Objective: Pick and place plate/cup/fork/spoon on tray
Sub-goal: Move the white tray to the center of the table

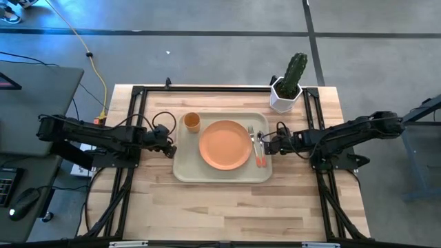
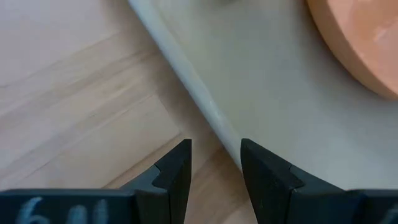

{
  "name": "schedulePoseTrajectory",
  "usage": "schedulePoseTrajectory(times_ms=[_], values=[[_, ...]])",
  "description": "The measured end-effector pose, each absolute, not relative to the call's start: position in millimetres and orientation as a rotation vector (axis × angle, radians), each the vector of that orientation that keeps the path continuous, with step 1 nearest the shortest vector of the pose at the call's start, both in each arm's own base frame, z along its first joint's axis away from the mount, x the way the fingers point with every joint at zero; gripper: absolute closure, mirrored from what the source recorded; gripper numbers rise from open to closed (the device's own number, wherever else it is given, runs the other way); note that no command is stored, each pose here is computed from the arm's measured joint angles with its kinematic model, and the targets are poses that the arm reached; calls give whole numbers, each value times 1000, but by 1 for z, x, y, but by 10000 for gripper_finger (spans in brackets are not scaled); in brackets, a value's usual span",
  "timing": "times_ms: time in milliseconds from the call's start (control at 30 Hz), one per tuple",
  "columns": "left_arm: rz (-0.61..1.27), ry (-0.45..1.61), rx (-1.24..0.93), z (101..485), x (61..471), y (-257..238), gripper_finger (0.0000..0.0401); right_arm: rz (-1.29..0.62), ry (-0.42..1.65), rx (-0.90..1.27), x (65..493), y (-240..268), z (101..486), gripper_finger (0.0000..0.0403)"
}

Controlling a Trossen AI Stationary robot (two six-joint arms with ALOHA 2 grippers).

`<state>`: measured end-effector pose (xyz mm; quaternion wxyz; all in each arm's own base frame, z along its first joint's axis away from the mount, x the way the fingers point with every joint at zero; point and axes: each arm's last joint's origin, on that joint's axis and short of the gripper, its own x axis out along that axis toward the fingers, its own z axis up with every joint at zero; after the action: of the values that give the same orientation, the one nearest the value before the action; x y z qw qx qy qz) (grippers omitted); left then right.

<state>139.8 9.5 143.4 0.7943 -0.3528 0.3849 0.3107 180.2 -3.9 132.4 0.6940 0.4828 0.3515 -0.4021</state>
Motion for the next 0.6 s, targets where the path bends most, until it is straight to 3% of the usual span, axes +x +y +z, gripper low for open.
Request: schedulePoseTrajectory(times_ms=[600], values=[[615,801,-755,131,165,10,272,-884,790,1116,181,1,132,229]])
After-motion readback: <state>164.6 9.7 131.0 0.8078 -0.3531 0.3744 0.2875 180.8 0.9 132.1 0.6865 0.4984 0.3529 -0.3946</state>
